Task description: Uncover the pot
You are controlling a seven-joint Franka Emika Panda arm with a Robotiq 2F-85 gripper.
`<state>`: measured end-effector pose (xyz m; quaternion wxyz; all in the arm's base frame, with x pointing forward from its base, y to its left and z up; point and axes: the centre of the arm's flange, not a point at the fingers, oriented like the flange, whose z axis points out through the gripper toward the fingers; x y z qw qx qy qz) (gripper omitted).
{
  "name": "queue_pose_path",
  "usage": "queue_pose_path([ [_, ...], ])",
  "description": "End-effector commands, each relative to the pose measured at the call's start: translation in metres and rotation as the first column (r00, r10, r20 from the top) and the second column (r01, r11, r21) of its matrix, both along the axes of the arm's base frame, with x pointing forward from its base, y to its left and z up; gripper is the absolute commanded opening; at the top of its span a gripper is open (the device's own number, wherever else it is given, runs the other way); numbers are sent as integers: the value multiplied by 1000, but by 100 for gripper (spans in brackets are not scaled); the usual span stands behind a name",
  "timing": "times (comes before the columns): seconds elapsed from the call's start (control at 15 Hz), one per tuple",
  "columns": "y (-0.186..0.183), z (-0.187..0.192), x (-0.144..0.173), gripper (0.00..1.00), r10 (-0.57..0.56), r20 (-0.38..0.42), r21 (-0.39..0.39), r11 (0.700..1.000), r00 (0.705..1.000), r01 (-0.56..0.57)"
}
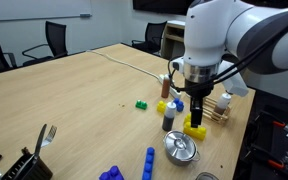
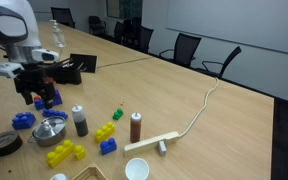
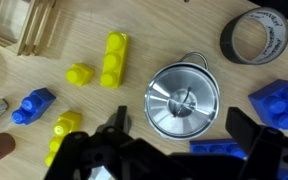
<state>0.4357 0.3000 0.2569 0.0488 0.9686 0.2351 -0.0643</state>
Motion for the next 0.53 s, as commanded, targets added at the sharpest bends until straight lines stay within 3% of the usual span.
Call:
queue_pose_path([
  [0.0,18,-18,8,100,-70,-58,82,994,996,74],
  [0.07,8,-13,2,100,-42,-35,39,998,998,43],
  [0.47,9,-17,2,100,-47,-42,42,998,998,48],
])
